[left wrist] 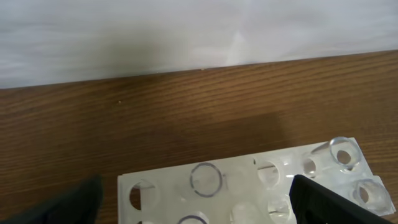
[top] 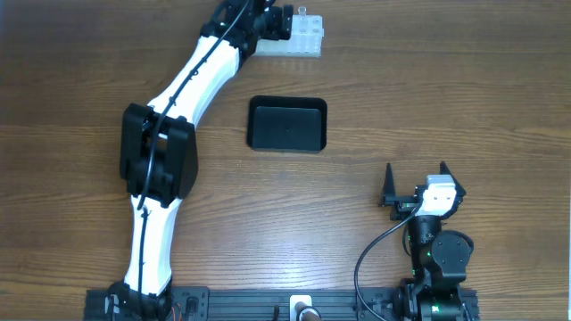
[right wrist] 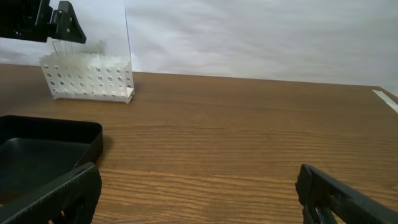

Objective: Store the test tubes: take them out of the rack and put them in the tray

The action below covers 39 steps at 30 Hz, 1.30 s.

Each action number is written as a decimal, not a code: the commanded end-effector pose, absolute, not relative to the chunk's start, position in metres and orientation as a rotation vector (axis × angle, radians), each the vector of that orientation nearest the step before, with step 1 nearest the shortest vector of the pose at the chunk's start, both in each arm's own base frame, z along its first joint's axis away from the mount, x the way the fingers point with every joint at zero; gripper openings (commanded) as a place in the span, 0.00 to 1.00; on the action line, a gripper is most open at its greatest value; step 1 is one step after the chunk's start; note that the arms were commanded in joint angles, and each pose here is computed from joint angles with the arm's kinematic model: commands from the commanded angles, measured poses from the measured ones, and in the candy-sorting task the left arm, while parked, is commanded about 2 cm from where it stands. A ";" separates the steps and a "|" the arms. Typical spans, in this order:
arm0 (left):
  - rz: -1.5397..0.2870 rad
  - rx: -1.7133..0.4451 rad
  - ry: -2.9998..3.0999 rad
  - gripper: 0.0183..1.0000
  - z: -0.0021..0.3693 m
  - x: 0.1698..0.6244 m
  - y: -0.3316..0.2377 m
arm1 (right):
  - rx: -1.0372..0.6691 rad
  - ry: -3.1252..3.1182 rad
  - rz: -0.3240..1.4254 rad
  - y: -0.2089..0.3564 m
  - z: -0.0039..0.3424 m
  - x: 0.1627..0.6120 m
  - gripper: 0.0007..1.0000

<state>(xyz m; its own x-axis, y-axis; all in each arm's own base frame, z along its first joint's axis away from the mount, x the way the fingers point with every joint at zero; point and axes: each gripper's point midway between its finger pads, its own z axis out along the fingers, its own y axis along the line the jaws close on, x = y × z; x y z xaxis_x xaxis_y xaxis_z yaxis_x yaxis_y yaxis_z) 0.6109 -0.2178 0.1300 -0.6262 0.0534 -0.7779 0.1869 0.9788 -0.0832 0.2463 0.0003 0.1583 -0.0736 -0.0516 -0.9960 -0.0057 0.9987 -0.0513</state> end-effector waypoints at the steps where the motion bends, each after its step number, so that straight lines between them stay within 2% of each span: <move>1: -0.187 0.177 2.246 0.92 0.122 0.618 -0.214 | -0.047 1.644 -0.026 0.002 0.157 0.246 0.99; 9: -0.202 0.185 2.256 0.89 0.117 0.617 -0.217 | -0.047 1.644 -0.026 0.002 0.157 0.246 0.99; 17: -0.207 0.192 2.274 0.92 0.108 0.616 -0.218 | -0.047 1.644 -0.026 0.002 0.157 0.246 0.99; 22: -0.215 0.197 2.277 0.89 0.105 0.615 -0.220 | -0.047 1.644 -0.026 0.002 0.157 0.246 0.99; 26: -0.214 0.197 2.277 0.81 0.105 0.615 -0.220 | -0.047 1.644 -0.026 0.002 0.157 0.246 0.99; 30: -0.216 0.193 2.278 0.67 0.105 0.615 -0.220 | -0.047 1.644 -0.026 0.002 0.157 0.246 0.99; 32: -0.216 0.193 2.278 0.64 0.105 0.615 -0.220 | -0.047 1.644 -0.026 0.002 0.157 0.246 0.99; 33: -0.216 0.193 2.278 0.65 0.105 0.615 -0.220 | -0.047 1.644 -0.026 0.002 0.157 0.246 0.99; 36: -0.216 0.193 2.278 0.75 0.105 0.615 -0.220 | -0.047 1.644 -0.026 0.002 0.157 0.246 0.99; 39: -0.216 0.193 2.278 0.76 0.105 0.615 -0.220 | -0.047 1.644 -0.026 0.002 0.157 0.246 0.99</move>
<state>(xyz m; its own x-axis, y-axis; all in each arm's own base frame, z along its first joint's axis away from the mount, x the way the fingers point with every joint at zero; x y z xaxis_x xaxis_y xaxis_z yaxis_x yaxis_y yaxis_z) 0.6108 -0.2204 0.1063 -0.6557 0.0656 -0.7522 0.2028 0.9749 -0.0917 0.2463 0.0002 0.1583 -0.0736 -0.0520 -0.9959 -0.0054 0.9986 -0.0518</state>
